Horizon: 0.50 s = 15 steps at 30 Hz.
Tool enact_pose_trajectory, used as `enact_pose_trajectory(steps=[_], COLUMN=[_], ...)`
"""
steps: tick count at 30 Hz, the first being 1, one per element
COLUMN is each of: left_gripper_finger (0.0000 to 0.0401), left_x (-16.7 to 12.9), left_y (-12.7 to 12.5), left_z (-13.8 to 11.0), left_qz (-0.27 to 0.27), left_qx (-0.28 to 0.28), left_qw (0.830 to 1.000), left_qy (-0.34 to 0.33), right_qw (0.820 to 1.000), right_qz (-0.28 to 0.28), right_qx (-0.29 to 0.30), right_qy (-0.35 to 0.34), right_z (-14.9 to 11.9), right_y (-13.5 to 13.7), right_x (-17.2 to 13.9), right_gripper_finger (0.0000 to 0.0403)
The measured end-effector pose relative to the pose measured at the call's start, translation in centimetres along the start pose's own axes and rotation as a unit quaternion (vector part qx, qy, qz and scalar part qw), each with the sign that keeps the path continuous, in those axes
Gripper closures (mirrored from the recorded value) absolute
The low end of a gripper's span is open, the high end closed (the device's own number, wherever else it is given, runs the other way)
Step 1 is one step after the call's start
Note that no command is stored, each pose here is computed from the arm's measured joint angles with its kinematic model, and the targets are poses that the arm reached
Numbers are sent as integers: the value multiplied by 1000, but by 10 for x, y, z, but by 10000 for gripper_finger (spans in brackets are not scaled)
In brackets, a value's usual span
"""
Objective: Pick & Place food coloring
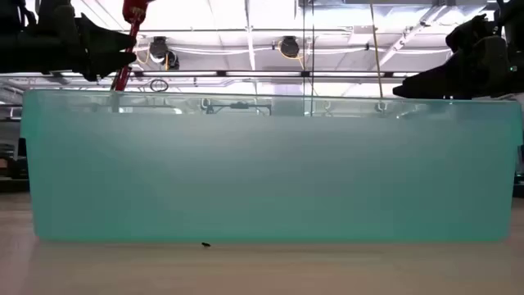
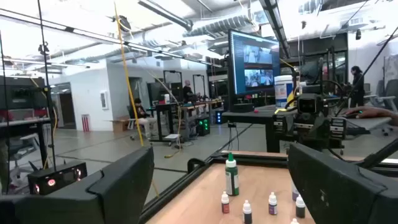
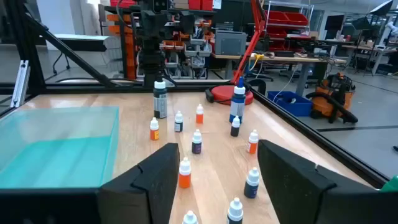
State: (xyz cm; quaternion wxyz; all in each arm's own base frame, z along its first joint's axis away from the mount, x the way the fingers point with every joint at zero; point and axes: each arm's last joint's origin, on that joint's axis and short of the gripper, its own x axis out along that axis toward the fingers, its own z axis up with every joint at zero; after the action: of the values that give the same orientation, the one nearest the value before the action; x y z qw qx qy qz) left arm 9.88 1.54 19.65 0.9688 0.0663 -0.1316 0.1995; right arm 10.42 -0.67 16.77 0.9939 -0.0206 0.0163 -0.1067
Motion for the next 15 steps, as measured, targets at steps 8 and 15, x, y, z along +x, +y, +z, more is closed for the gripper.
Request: enact_pose_trajectory(steps=[8,15], left_gripper_finger=[36,36], left_x=[0,0], left_y=[0,0], left_z=[0,0], left_qz=[0,0], left_qx=[0,0], left_qw=[1000,1000], left_qy=[0,0], right_qw=[1000,1000], right_qz=[0,0], right_qx=[0,0], right_qy=[0,0], right_z=[0,0], right_y=[0,0], right_x=[0,0], right_gripper_finger=[195,199])
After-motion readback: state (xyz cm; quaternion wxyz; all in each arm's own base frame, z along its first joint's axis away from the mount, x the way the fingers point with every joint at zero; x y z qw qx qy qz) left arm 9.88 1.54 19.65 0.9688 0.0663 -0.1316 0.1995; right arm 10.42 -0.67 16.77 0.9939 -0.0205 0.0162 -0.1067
